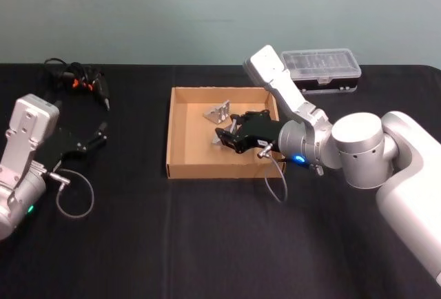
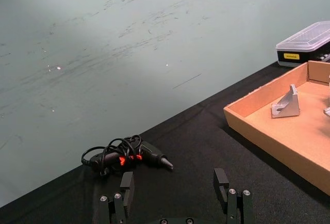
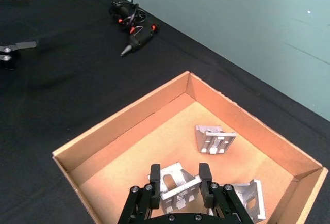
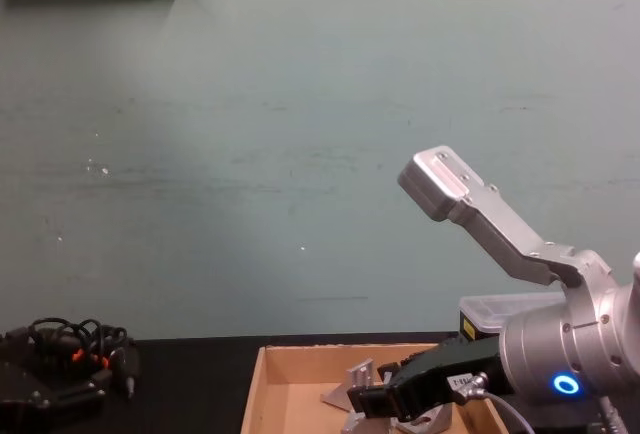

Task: Use one hand to pick up the angle iron from the table and place it into the box.

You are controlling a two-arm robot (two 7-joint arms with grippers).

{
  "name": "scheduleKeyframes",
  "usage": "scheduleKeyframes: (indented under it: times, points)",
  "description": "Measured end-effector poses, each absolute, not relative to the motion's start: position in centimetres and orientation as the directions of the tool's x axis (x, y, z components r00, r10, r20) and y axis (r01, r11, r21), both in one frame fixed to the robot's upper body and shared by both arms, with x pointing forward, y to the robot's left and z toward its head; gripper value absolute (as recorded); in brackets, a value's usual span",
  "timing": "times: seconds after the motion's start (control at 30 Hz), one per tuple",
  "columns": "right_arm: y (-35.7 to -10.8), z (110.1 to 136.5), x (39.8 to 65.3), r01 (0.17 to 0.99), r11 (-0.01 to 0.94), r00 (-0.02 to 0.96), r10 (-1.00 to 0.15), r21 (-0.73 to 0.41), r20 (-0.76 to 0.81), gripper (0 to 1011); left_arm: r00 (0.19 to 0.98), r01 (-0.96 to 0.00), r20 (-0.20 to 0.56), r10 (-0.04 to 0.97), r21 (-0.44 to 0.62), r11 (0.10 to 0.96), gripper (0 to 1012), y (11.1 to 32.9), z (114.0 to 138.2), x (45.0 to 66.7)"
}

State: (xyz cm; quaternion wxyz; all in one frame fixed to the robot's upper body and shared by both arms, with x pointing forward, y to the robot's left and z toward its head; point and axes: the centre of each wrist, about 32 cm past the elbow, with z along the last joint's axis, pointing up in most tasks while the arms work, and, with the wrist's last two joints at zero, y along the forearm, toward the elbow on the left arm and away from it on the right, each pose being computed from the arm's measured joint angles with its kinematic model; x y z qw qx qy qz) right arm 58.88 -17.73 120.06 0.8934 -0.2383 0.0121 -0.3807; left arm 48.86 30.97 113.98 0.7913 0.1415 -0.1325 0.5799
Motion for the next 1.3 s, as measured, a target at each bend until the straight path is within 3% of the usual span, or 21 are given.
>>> scheduleKeyframes:
  times: [0.83,1.3]
  points:
    - [-17.6,119.2,60.0,0.665,0.612,0.719,-0.68,-0.428,0.145,453,0.292,-0.955,0.374,0.88,0.07,0.287,1011,31.0,114.0,48.9]
    - [-17.6,119.2,59.9,0.667,0.608,0.717,-0.682,-0.43,0.148,838,0.292,-0.955,0.374,0.88,0.07,0.287,1011,31.0,114.0,48.9]
